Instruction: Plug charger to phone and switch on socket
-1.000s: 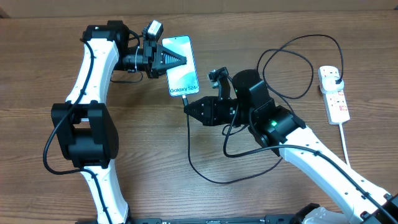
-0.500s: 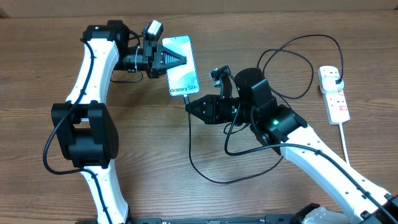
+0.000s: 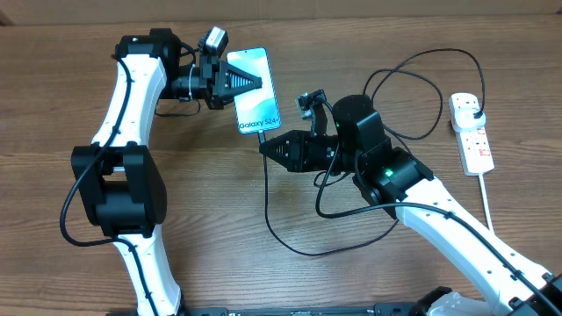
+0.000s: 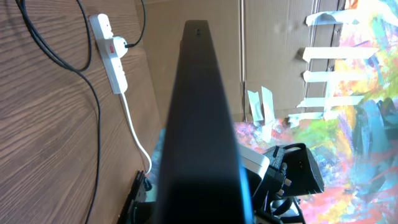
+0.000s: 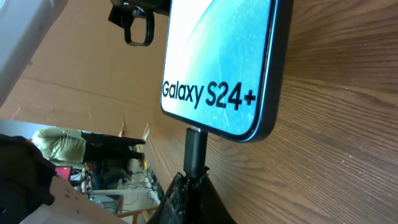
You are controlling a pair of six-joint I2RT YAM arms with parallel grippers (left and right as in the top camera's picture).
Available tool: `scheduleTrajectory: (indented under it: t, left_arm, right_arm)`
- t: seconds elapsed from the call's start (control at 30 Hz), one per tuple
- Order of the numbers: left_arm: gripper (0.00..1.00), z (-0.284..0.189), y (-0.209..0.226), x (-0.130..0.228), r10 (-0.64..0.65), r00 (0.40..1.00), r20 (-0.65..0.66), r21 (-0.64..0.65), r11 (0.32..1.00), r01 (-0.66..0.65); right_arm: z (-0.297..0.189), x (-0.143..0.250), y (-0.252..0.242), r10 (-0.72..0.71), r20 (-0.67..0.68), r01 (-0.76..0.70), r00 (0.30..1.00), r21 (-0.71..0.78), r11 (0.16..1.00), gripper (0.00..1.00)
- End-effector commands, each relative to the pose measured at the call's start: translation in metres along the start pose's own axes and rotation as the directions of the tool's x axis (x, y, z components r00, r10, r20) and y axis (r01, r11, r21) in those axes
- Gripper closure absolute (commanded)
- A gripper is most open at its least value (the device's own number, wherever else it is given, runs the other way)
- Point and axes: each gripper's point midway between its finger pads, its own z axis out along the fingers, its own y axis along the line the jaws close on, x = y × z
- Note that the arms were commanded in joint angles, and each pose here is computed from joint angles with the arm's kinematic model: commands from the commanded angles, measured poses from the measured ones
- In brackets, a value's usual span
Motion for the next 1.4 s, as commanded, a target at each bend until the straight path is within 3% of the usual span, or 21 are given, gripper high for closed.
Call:
scheduleTrajectory:
  t: [0.0,0.7,1.07,1.17,1.27,1.37]
  left_arm:
    - [0.96,0.009,-0.011,0.002,0.014,1.0,-0.018,0.025,1.0,-0.014]
    - [0.96,0.014,-0.001,0.011,-0.016,0.999,-0.048,-0.041,0.999,0.014]
    - [0.96,0.014,0.003,0.01,0.01,0.999,-0.05,-0.056,0.998,-0.013]
    - [0.96,0.011,0.026,0.01,0.056,0.995,-0.083,-0.183,0.981,-0.07]
    - [0.96,0.002,0.063,0.017,0.038,0.989,-0.141,-0.392,0.915,-0.091]
    - [0.96,-0.006,0.087,0.025,-0.002,0.984,-0.177,-0.52,0.849,-0.092]
  right_arm:
    - [-0.003,-0.022,-0.005,-0.019,0.096,0.015,0.995,0.038,0.999,0.96]
    - [-0.016,-0.039,-0.015,-0.003,0.132,-0.001,0.991,0.035,0.999,0.95]
    - [-0.015,-0.02,-0.034,0.012,0.061,-0.018,0.998,0.104,0.994,0.55]
    - [-0.018,-0.016,-0.042,0.013,0.041,-0.018,0.999,0.132,0.991,0.46]
    - [-0.023,-0.013,-0.055,0.046,0.037,-0.052,0.998,0.177,0.983,0.41]
    - [-0.028,-0.011,-0.07,0.061,0.034,-0.067,0.998,0.233,0.97,0.37]
